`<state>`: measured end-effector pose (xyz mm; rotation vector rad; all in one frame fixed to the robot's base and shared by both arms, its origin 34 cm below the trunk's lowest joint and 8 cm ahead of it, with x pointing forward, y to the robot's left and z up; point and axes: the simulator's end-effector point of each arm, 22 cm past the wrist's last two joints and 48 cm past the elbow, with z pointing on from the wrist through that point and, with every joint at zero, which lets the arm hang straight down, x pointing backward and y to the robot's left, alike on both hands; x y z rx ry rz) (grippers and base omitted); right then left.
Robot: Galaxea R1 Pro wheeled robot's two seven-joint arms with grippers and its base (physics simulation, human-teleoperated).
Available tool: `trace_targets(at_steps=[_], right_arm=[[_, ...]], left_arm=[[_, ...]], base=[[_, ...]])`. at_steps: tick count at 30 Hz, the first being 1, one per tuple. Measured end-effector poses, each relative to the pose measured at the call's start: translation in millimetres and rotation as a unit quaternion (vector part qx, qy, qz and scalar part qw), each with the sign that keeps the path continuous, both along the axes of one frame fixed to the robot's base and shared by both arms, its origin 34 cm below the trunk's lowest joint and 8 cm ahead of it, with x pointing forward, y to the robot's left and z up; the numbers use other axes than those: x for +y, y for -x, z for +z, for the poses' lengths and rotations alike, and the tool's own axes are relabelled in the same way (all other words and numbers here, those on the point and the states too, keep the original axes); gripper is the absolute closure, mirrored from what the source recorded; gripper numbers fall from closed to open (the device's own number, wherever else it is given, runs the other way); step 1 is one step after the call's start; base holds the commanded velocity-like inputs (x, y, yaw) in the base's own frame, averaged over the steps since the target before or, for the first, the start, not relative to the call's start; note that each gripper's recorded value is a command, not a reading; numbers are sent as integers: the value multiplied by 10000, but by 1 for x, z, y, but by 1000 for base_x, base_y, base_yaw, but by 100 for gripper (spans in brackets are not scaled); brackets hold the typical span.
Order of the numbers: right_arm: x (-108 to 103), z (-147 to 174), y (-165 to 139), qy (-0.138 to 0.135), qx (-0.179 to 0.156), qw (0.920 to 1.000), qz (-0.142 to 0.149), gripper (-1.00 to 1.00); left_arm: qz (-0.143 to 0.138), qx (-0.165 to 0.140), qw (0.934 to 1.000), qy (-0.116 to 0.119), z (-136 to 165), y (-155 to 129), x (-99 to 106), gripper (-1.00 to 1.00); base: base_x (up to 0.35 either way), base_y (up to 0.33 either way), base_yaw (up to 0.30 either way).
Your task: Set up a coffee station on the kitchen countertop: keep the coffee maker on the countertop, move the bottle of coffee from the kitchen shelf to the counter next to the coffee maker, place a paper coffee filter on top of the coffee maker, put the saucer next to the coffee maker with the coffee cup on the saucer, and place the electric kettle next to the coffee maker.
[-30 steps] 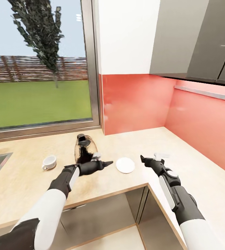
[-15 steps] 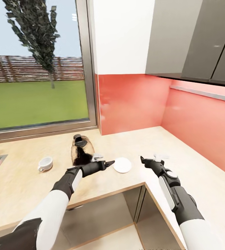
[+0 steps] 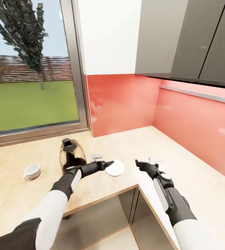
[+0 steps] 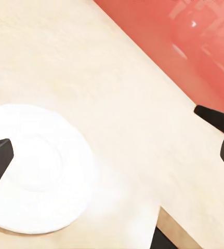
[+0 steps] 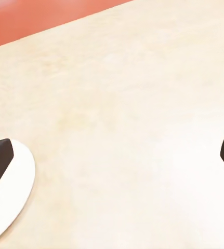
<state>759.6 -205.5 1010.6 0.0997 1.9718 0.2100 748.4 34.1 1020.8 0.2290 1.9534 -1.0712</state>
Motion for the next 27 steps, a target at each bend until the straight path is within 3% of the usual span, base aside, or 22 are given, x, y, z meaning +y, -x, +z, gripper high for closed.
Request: trace_targets(at_steps=[15, 23, 27], right_arm=[[2, -13, 3, -4, 142, 9999, 20, -100], [9, -25, 7, -64, 282, 9996, 46, -100], [23, -32, 11, -377, 439, 9983, 104, -100]], left_arm=[[-5, 37, 10000, -30, -3, 1, 0, -100], [29, 280, 9996, -74, -31, 18, 8, -100], [42, 317, 9995, 52, -18, 12, -6, -100]], base=[[61, 30, -25], [7, 0, -20], [0, 0, 0]])
